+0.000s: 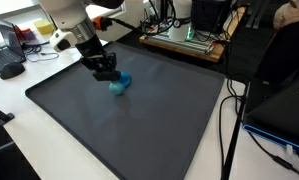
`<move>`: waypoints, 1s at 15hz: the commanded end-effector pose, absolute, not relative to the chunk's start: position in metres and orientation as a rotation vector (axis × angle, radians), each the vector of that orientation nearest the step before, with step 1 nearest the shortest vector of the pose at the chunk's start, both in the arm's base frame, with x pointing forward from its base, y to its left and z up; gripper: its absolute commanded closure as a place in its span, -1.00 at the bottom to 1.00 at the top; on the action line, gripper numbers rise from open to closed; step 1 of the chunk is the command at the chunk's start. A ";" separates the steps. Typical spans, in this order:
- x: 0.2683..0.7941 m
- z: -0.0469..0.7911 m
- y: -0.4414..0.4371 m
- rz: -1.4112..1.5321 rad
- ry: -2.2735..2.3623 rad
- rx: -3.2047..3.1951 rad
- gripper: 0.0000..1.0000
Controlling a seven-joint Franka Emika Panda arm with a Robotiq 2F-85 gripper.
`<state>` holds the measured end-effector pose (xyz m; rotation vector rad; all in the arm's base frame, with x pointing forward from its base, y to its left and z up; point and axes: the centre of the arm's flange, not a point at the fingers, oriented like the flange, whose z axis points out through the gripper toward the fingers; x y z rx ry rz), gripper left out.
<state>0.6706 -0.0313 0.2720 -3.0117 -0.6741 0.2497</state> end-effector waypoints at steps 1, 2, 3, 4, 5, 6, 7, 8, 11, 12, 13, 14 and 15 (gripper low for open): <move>0.671 0.272 -0.031 0.249 -0.674 -3.012 0.07; 0.671 0.272 -0.031 0.249 -0.674 -3.012 0.57; 0.673 0.271 -0.032 0.249 -0.672 -3.001 0.57; 0.675 0.270 -0.036 0.259 -0.681 -2.984 0.57; 0.676 0.270 -0.039 0.268 -0.691 -2.964 0.57; 0.678 0.270 -0.042 0.268 -0.696 -2.950 0.57; 0.679 0.271 -0.047 0.255 -0.689 -2.936 0.57; 0.681 0.271 -0.052 0.252 -0.689 -2.918 0.57; 0.684 0.268 -0.070 0.222 -0.673 -2.851 0.57; 0.684 0.268 -0.076 0.216 -0.673 -2.833 0.57; 0.684 0.267 -0.083 0.209 -0.673 -2.808 0.57; 0.685 0.266 -0.089 0.203 -0.666 -2.783 0.57; 0.686 0.266 -0.096 0.188 -0.656 -2.759 0.57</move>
